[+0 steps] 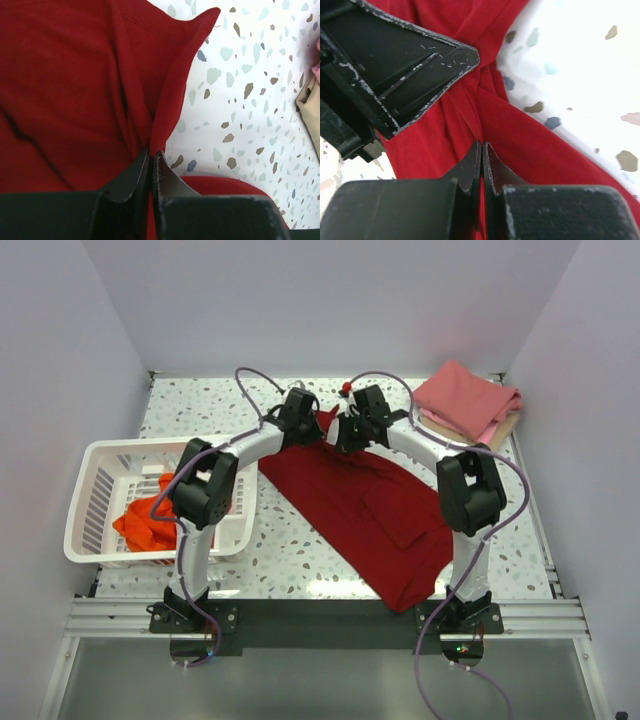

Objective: Fold and stack the t-shirts
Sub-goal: Fold the tshirt

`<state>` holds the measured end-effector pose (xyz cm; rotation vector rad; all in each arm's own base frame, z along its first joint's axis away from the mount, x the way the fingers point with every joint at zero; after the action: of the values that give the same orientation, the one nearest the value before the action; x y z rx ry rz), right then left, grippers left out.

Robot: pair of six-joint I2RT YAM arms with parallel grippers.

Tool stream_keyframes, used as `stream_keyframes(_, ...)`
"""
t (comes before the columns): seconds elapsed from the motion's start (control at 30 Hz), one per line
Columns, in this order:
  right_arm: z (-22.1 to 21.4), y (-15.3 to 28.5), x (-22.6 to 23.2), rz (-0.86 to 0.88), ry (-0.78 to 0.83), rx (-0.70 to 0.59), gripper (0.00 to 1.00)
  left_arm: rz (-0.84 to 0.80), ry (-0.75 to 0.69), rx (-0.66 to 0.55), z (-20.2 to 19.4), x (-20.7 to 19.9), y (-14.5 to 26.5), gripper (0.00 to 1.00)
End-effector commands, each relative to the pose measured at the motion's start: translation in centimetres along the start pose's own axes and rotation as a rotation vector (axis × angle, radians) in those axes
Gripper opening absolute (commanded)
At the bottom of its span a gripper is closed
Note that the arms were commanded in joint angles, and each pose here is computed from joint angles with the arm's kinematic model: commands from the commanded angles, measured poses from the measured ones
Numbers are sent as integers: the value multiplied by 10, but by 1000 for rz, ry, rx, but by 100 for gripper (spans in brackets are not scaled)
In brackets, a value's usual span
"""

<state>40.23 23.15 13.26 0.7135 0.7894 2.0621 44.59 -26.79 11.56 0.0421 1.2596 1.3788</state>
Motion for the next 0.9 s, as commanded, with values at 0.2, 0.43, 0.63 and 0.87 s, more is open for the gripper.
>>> stream_keyframes(0.2, 4, 46, 11, -60, 19, 40, 37, -27, 41, -166, 42, -5, 30, 0)
stream_keyframes(0.43, -46, 106, -6, -277, -71, 178, 73, -62, 32, -132, 43, -10, 25, 0)
stream_keyframes(0.63, -108, 153, -4, -339, -207, 248, 73, -74, 2, -118, 51, -12, 26, 0)
stream_keyframes(0.87, -153, 181, 8, -353, -347, 241, 71, -83, -13, -89, 53, -8, 24, 0)
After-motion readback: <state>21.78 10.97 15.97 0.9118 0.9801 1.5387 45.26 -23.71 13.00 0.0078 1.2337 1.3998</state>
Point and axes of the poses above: each gripper's point midway between its finger pads, its own y axis back along the fingers, its own x axis along the line the jaws close on, z = x × y, the point moved 7 cm from there along y, back along the fingers, and after that the axes turned 14 degrees about y, right-handed, at the moved point
